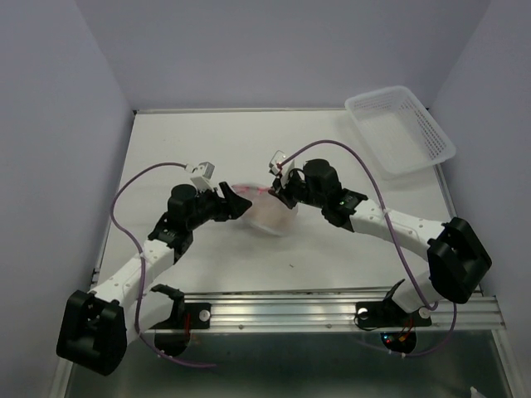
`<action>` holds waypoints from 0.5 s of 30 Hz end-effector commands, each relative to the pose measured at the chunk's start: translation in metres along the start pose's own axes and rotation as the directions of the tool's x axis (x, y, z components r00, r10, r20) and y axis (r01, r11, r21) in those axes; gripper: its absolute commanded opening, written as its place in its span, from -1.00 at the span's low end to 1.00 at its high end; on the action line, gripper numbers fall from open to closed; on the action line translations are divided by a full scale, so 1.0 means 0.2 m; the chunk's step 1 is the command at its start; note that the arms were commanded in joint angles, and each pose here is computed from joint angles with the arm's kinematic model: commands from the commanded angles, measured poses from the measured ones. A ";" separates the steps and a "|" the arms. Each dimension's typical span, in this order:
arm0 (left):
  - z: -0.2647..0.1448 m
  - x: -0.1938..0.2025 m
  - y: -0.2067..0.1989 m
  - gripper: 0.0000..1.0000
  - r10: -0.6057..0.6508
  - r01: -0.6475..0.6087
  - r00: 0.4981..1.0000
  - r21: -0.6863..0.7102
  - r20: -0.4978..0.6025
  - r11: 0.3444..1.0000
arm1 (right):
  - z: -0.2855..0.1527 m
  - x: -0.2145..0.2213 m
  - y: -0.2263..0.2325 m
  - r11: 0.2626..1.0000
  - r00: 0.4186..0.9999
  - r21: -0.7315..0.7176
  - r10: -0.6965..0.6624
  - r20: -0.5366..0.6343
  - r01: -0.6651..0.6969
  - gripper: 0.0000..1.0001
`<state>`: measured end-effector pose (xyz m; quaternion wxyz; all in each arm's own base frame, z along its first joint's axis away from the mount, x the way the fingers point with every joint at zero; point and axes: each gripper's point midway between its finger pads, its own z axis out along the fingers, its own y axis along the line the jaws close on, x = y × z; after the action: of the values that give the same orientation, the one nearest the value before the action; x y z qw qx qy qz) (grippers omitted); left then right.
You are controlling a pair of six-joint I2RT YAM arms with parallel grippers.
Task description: Place the bra in the laundry bag and zip it closed
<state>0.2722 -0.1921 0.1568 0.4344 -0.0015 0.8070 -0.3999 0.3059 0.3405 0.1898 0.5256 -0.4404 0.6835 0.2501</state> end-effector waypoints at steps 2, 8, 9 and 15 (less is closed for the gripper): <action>0.05 -0.20 -0.08 0.41 0.100 -0.102 0.990 0.014 0.102 0.995 | -0.03 -0.16 0.03 1.000 0.994 -0.024 -0.012 0.108 0.015 -0.99; 0.11 -0.27 -0.08 0.34 0.132 -0.128 0.983 -0.034 0.125 0.991 | -0.05 -0.16 0.07 0.998 0.993 -0.055 -0.015 0.116 0.022 -0.99; 0.12 -0.27 -0.07 0.34 0.140 -0.136 0.983 -0.036 0.120 0.990 | -0.05 -0.16 0.07 0.998 0.993 -0.057 -0.018 0.116 0.025 -0.99; 0.15 -0.28 -0.11 0.20 0.158 -0.159 0.981 -0.002 0.109 0.987 | -0.06 -0.17 0.07 0.998 0.992 -0.057 -0.024 0.121 0.031 -0.99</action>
<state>0.3079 -0.1995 0.1694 0.4651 0.0150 0.8089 -0.3595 0.2958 0.3415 0.1936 0.5231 -0.4488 0.6730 0.2682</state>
